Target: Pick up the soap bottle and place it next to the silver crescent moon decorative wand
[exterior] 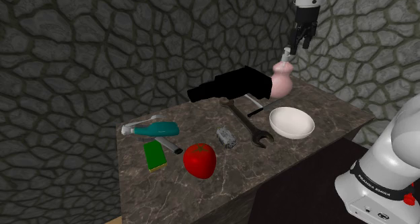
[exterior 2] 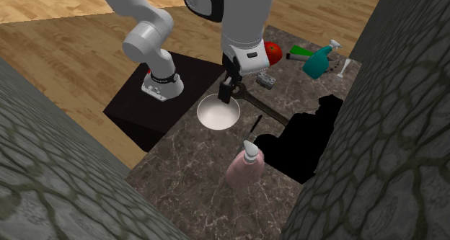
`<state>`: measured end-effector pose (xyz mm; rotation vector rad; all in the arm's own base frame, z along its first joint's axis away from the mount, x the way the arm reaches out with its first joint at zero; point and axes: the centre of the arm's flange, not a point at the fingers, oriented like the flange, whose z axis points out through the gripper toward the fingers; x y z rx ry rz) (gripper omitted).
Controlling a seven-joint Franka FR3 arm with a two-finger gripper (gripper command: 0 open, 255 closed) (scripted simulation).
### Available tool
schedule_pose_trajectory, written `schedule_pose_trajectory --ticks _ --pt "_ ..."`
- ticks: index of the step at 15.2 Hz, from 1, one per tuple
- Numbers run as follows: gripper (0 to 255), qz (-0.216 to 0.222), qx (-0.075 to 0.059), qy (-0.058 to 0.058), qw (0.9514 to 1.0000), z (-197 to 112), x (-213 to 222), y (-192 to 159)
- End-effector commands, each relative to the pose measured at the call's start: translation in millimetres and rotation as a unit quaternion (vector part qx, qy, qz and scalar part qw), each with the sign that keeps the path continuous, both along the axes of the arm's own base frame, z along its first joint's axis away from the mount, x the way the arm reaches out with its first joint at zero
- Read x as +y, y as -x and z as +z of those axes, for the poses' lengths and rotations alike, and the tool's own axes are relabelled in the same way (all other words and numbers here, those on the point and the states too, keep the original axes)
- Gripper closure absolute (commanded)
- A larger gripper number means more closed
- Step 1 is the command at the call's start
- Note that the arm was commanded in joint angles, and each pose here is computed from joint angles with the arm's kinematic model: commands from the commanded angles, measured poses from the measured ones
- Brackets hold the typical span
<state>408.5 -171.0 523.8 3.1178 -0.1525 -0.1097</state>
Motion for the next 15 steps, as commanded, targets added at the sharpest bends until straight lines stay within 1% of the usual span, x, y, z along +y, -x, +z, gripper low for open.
schedule_pose_trajectory --ticks 1,12,15 --pt "0 0.001 -0.004 0.002 1.0000 -6 -22 -14" --pt "0 0.003 -0.022 0.008 0.9997 -39 -132 -95" --pt "0 0.003 -0.022 0.009 0.9997 -51 -137 -98"
